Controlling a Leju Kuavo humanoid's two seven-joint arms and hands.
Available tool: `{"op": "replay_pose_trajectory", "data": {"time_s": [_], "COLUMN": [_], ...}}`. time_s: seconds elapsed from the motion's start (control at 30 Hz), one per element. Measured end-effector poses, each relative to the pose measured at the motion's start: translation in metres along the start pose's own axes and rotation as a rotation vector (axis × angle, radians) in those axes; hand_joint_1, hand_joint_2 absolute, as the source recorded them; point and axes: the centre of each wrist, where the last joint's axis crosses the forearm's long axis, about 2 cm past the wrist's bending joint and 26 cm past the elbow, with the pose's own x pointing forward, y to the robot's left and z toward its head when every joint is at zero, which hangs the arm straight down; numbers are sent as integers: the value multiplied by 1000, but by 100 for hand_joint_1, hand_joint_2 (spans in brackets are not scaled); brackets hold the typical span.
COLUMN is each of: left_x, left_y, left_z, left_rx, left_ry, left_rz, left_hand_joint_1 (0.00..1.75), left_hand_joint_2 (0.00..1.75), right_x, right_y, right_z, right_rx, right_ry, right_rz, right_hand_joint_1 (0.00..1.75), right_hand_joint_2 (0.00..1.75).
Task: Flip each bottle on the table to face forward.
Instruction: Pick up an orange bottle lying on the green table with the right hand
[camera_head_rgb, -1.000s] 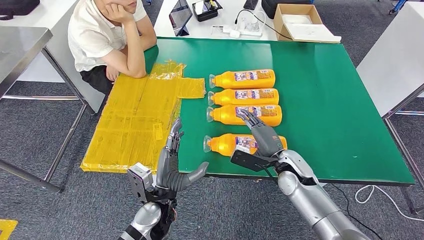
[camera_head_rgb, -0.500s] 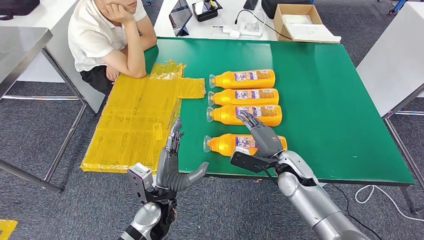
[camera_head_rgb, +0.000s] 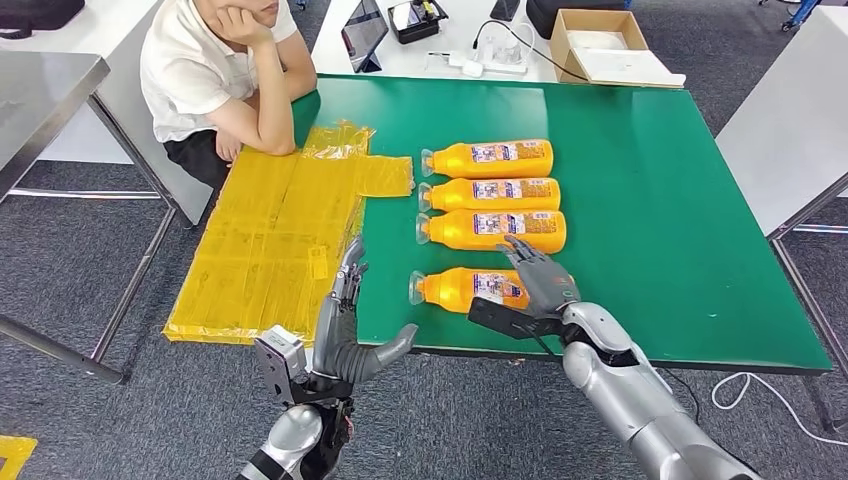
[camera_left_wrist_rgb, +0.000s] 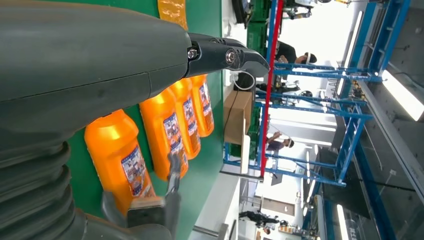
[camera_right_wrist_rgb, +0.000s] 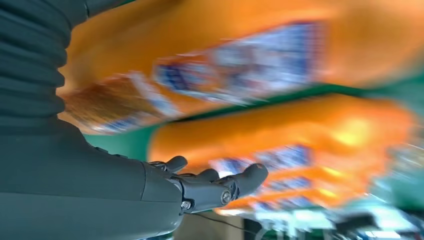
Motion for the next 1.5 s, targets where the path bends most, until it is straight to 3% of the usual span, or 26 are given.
{"op": "replay_pose_trajectory", "data": {"time_s": [0.23,0.77,0.8,0.9,0.93,1.5], "left_x": [0,0,0,0,0,-3], "left_y": [0,0,0,0,0,3], "left_z": [0,0,0,0,0,-5], "left_rx": [-4,-5,-5,-6,-6,-18], "left_ry": [1,1,1,1,1,10], "left_rz": [3,4,4,4,4,3], "left_hand_joint_1": [0,0,0,0,0,0], "left_hand_joint_2": [175,175,175,175,175,175], "right_x": [-22,-30,-30,-30,-31,-47], "right_y": [9,8,7,7,6,-6], "right_z": [0,-3,-3,-4,-4,-6], "right_rx": [62,95,97,122,138,270], "right_ry": [92,127,128,123,117,123], "right_rz": [34,49,49,40,34,-112], "right_hand_joint_1": [0,0,37,167,175,175], "right_hand_joint_2": [175,175,175,175,175,175]}}
